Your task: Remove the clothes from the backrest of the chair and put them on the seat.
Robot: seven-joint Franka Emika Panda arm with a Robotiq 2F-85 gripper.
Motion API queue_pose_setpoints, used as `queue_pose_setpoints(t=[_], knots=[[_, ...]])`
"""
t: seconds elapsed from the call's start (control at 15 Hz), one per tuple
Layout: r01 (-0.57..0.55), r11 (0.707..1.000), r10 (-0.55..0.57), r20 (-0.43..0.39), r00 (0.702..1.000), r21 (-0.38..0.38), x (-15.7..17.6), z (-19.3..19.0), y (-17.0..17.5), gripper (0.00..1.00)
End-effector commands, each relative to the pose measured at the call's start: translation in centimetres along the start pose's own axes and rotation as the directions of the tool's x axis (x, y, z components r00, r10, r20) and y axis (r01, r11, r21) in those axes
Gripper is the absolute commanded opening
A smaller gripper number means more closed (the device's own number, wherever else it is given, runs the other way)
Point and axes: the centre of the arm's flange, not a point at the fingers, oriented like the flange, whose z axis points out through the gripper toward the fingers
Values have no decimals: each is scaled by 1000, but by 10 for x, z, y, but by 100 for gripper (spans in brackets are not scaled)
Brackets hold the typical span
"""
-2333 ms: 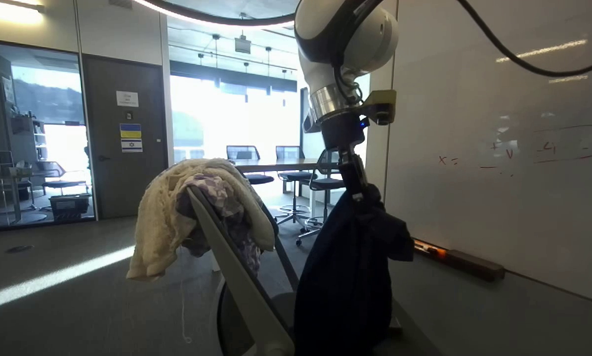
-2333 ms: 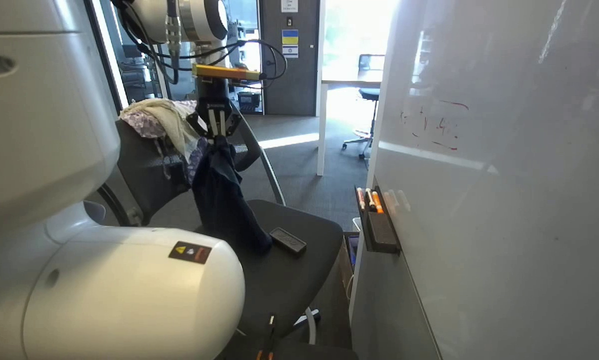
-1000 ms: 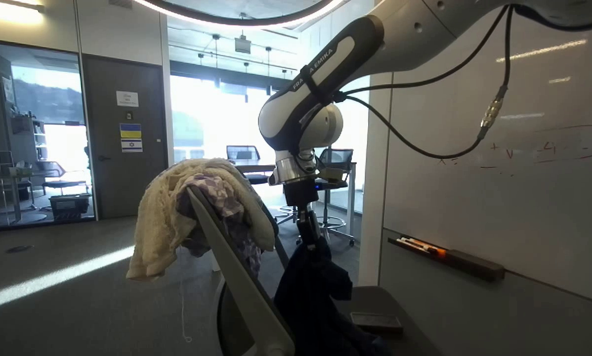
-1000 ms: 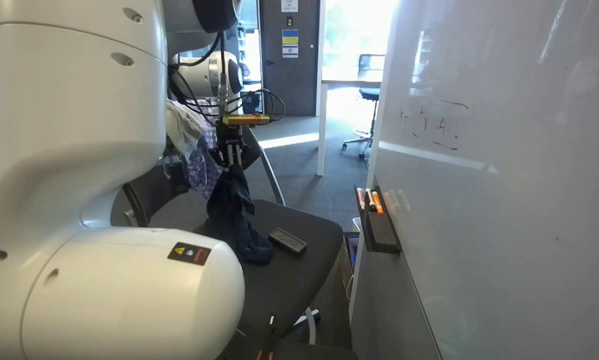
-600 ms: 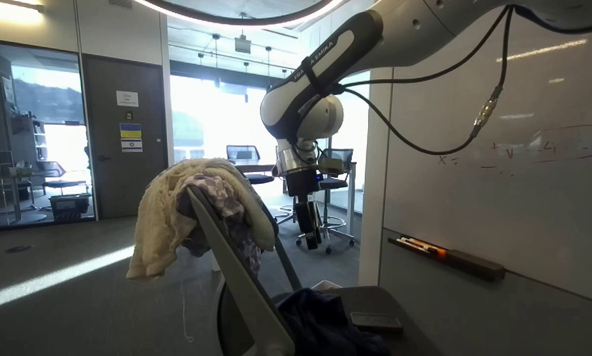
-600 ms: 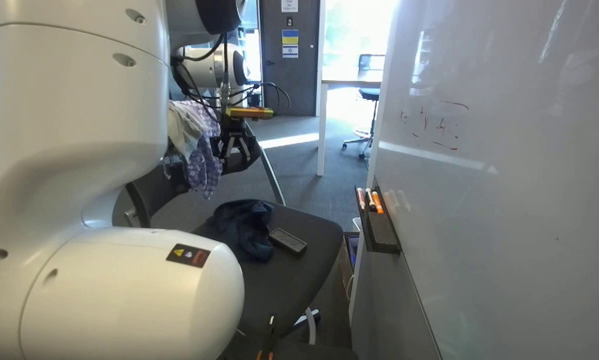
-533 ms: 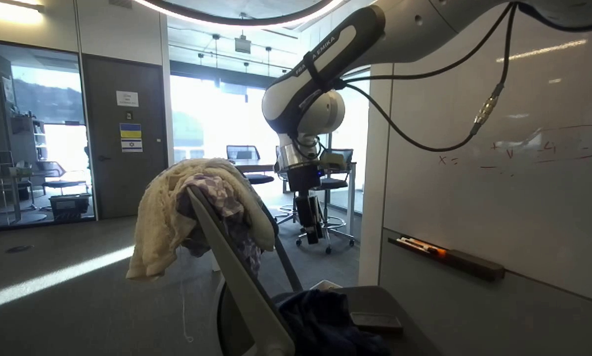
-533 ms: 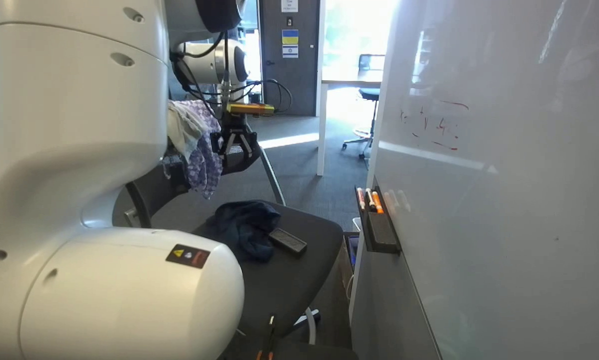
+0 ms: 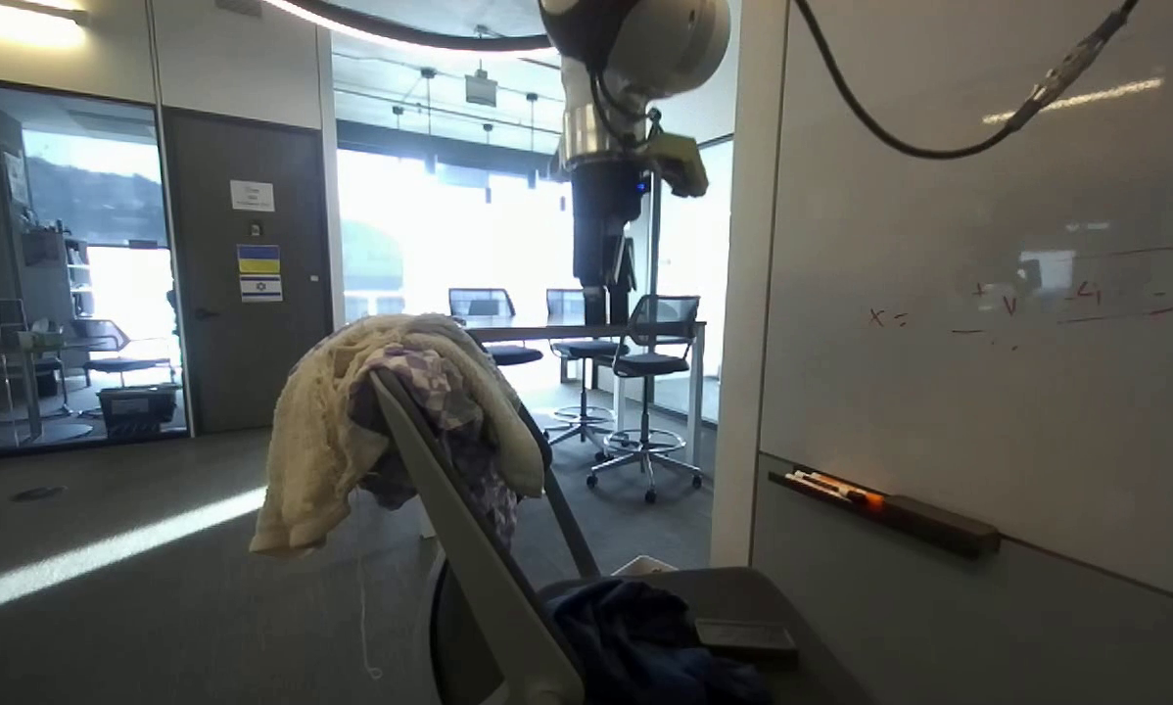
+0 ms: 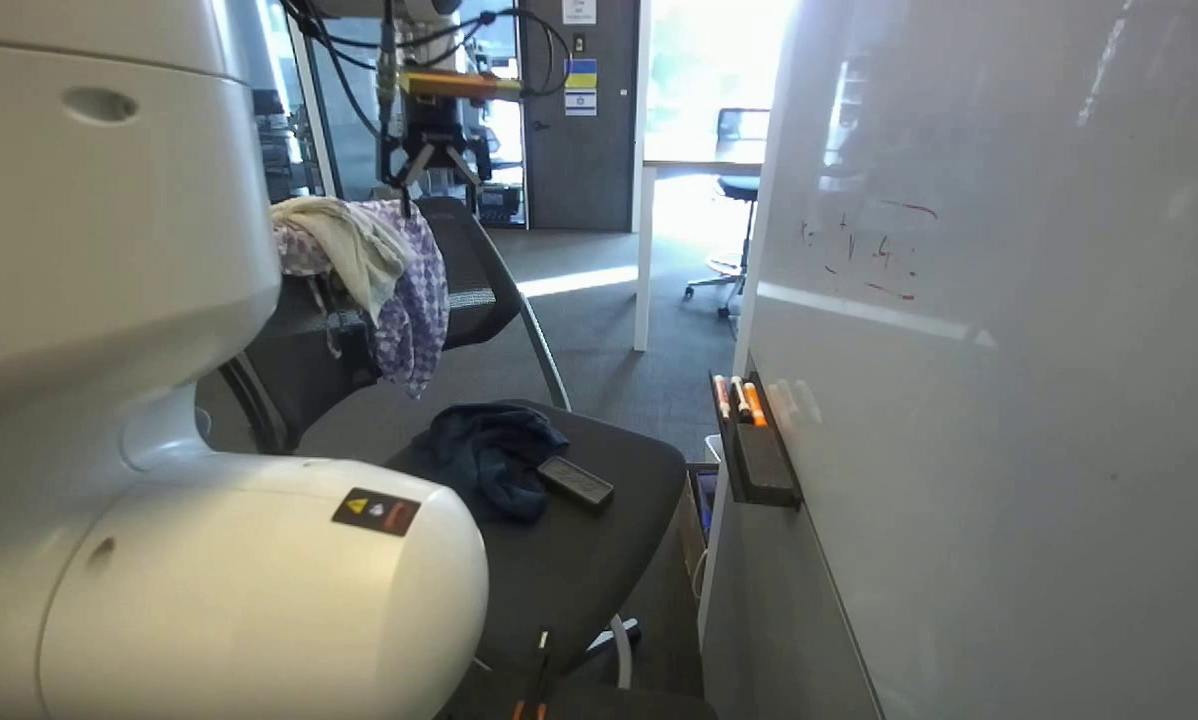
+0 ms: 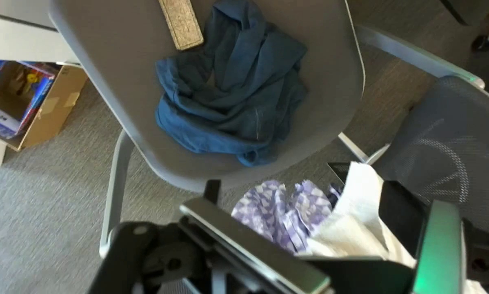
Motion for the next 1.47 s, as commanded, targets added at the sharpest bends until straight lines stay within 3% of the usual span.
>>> queue_pose_setpoints(t=[0.0,0.27,0.67,0.8,0.93,1.13,1.27,1.4], knots=[[44,996,-51,-103,993,-76,-6,-76,-59,100],[9,996,-27,-193,981,-92,19,-102,-110,100],[152,966,-198,-218,956,-210,59,-60,-142,100],[259,937,-306,-195,932,-234,65,-44,-143,100],[348,914,-386,-183,904,-208,63,-30,-144,100],[476,848,-519,-191,833,-230,59,-9,-152,100],[518,812,-571,-182,801,-269,62,3,-159,100],[548,794,-599,-181,780,-263,66,15,-162,100]])
